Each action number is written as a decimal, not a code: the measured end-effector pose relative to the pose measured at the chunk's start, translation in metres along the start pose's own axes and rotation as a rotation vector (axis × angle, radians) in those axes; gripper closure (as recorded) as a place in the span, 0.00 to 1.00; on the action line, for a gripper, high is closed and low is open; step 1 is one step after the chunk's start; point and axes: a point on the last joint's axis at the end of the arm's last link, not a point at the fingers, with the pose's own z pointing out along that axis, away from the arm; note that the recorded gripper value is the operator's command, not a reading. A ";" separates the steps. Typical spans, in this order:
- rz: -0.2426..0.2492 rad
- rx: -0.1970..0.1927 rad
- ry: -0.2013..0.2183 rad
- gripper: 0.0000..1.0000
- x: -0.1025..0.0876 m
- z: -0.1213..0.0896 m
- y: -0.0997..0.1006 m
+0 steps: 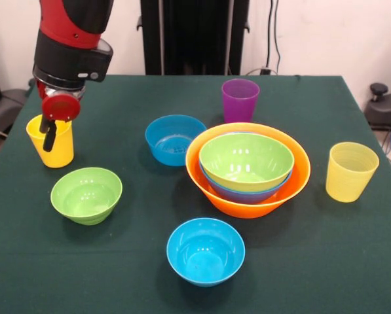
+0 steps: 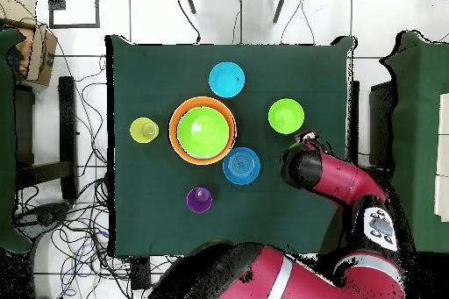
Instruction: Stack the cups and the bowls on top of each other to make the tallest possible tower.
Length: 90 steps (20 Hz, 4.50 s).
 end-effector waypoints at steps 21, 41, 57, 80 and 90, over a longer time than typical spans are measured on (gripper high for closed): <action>-0.016 -0.016 -0.104 0.00 -0.004 0.007 -0.009; 0.064 -0.054 -0.095 0.00 -0.009 0.004 -0.011; 0.138 -0.085 -0.069 0.00 -0.010 -0.002 0.004; 0.283 -0.070 0.069 0.00 0.006 0.000 -0.001; 0.273 0.013 0.173 0.00 0.014 -0.041 0.008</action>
